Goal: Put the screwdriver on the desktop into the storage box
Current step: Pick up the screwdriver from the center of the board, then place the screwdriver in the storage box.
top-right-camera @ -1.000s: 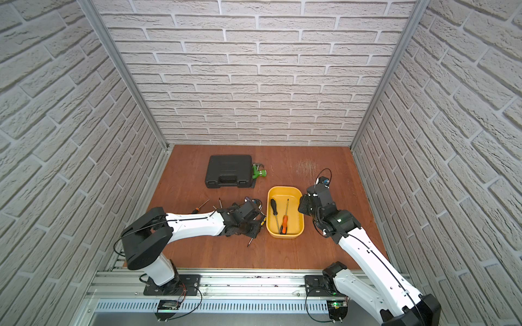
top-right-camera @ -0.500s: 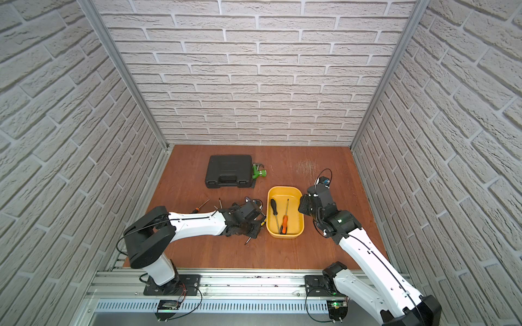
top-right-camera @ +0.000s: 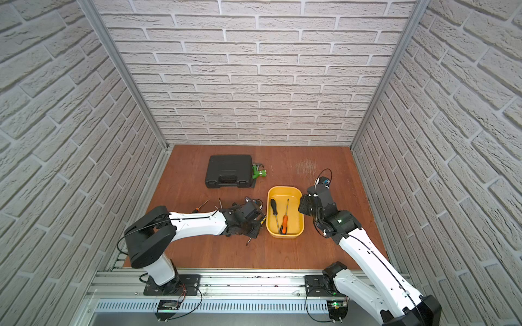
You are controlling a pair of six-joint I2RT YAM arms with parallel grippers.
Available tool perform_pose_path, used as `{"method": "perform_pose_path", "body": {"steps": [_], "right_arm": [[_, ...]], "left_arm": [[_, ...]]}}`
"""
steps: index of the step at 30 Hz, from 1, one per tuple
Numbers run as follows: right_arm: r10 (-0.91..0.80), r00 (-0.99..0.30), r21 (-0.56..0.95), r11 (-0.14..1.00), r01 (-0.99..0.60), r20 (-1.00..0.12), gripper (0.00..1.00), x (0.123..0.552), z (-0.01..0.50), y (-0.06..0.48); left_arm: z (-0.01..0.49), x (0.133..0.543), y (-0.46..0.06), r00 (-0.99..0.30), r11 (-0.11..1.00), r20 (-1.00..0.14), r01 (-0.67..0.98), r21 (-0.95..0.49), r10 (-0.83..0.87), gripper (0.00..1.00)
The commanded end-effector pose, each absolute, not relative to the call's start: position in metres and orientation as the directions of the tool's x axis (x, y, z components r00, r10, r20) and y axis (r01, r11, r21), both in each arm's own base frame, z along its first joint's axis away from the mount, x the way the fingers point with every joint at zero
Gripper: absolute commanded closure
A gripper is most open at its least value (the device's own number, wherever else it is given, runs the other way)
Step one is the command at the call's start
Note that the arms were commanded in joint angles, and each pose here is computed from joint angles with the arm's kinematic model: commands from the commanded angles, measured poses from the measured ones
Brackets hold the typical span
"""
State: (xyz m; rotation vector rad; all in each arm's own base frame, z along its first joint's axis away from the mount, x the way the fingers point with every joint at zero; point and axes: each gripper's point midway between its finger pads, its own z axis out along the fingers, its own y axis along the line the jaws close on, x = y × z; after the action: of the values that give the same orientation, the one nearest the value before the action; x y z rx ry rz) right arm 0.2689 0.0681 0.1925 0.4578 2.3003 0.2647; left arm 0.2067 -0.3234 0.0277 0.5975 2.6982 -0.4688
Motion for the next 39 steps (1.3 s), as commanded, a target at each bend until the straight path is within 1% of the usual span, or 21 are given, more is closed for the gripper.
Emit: {"method": "perform_pose_path", "body": {"steps": [1, 3, 7, 14, 17, 22, 27, 32, 39], "right_arm": [[0.406, -0.633, 0.323, 0.913, 0.248, -0.659, 0.53, 0.272, 0.192, 0.066], [0.406, -0.636, 0.325, 0.913, 0.247, -0.656, 0.53, 0.272, 0.191, 0.067], [0.406, -0.637, 0.324, 0.913, 0.248, -0.655, 0.53, 0.274, 0.191, 0.068], [0.407, -0.636, 0.326, 0.912, 0.248, -0.655, 0.53, 0.275, 0.192, 0.068], [0.406, -0.636, 0.324, 0.913, 0.248, -0.657, 0.53, 0.276, 0.192, 0.068], [0.404, -0.623, 0.319, 0.914, 0.251, -0.670, 0.53, 0.275, 0.197, 0.065], [0.413, -0.616, 0.325, 0.910, 0.256, -0.671, 0.53, 0.275, 0.199, 0.064], [0.427, -0.604, 0.344, 0.903, 0.256, -0.673, 0.53, 0.273, 0.204, 0.064], [0.450, -0.589, 0.363, 0.892, 0.267, -0.671, 0.53, 0.270, 0.211, 0.062]], "left_arm": [[0.041, 0.210, -0.323, -0.841, 0.856, -0.424, 0.461, -0.233, 0.336, 0.94], [0.047, 0.211, -0.322, -0.837, 0.858, -0.437, 0.459, -0.231, 0.331, 1.00], [0.067, 0.217, -0.316, -0.822, 0.866, -0.482, 0.449, -0.219, 0.304, 1.00], [0.116, 0.226, -0.307, -0.791, 0.873, -0.576, 0.415, -0.256, 0.207, 1.00], [0.139, 0.234, -0.300, -0.783, 0.877, -0.609, 0.376, -0.299, 0.128, 1.00], [0.174, 0.249, -0.296, -0.757, 0.852, -0.654, 0.340, -0.397, -0.002, 1.00], [0.201, 0.268, -0.308, -0.747, 0.791, -0.656, 0.337, -0.510, -0.105, 1.00], [0.224, 0.281, -0.335, -0.746, 0.727, -0.650, 0.363, -0.583, -0.149, 1.00], [0.226, 0.294, -0.381, -0.794, 0.608, -0.569, 0.347, -0.714, -0.214, 1.00]]}}
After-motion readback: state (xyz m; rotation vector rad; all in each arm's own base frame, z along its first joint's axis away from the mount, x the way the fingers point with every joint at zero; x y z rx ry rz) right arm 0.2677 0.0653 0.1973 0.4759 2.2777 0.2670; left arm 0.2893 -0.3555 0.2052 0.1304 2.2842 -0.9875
